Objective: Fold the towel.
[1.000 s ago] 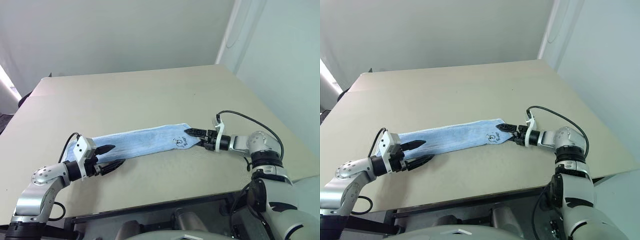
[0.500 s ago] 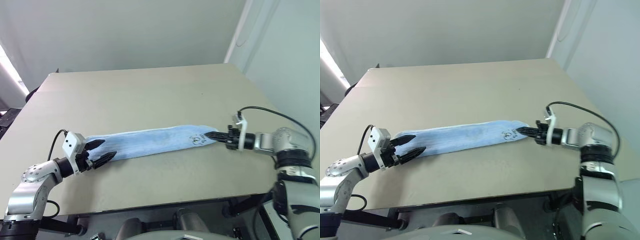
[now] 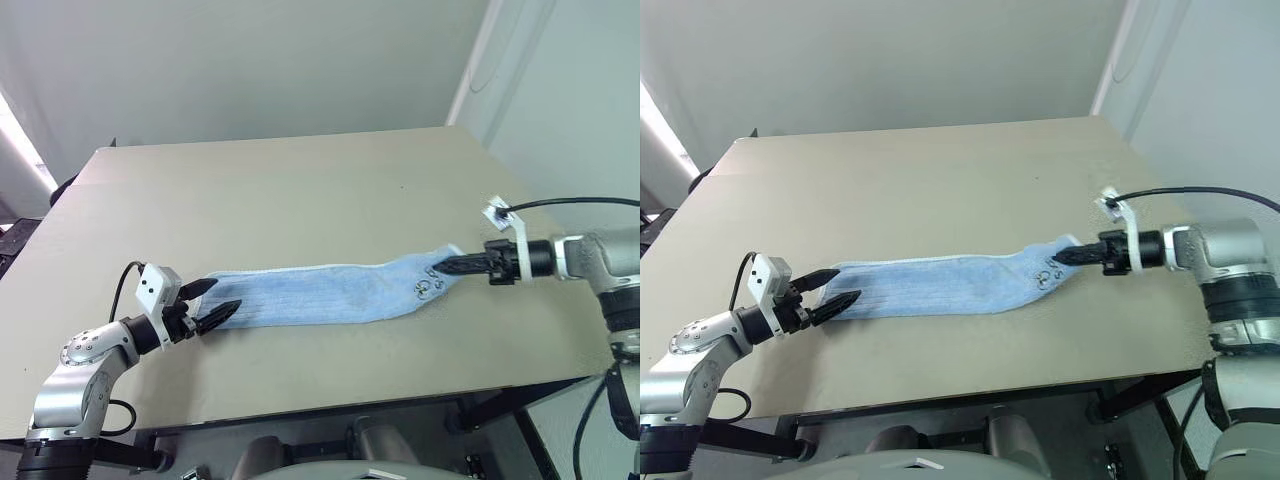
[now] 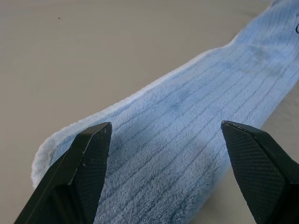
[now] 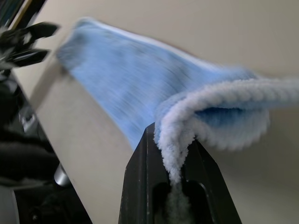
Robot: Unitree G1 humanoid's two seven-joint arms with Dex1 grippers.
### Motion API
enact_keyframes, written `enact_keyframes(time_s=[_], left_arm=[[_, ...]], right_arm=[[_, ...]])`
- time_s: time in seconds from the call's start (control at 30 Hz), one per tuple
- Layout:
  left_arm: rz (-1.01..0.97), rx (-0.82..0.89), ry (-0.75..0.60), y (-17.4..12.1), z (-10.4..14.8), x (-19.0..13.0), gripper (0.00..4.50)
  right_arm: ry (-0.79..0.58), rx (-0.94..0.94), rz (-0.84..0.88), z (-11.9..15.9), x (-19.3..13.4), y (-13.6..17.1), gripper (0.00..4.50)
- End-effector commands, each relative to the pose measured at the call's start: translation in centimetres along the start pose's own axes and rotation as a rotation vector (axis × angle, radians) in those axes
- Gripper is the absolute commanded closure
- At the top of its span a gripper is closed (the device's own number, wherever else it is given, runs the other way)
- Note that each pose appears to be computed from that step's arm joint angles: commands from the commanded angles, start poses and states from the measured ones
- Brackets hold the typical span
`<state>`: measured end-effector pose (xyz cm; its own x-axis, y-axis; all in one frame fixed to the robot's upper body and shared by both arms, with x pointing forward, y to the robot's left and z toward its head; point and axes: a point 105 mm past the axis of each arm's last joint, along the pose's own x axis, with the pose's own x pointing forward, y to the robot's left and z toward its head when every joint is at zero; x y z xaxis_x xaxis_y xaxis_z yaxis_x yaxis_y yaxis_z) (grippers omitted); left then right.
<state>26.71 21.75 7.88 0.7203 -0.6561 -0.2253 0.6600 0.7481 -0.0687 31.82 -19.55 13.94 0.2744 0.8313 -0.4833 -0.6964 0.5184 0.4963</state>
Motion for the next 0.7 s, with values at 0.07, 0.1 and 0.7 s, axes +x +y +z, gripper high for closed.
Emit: enact_keyframes(time_s=[0.07, 0.1, 0.7], left_arm=[[0.030, 0.028, -0.048, 0.4, 1.5, 0.0, 0.56], [0.033, 0.030, -0.047, 0.4, 1.5, -0.1, 0.56], [0.071, 0.045, -0.015, 0.0, 0.7, -1.0, 0.56]], right_arm=[[0.047, -0.139, 0.098, 1.2, 3.7, 3.6, 4.45], [0.055, -0.171, 0.120, 1.3, 4.9, 4.4, 4.45], [0.089, -0.261, 0.152, 0.2, 15.3, 6.9, 4.24]])
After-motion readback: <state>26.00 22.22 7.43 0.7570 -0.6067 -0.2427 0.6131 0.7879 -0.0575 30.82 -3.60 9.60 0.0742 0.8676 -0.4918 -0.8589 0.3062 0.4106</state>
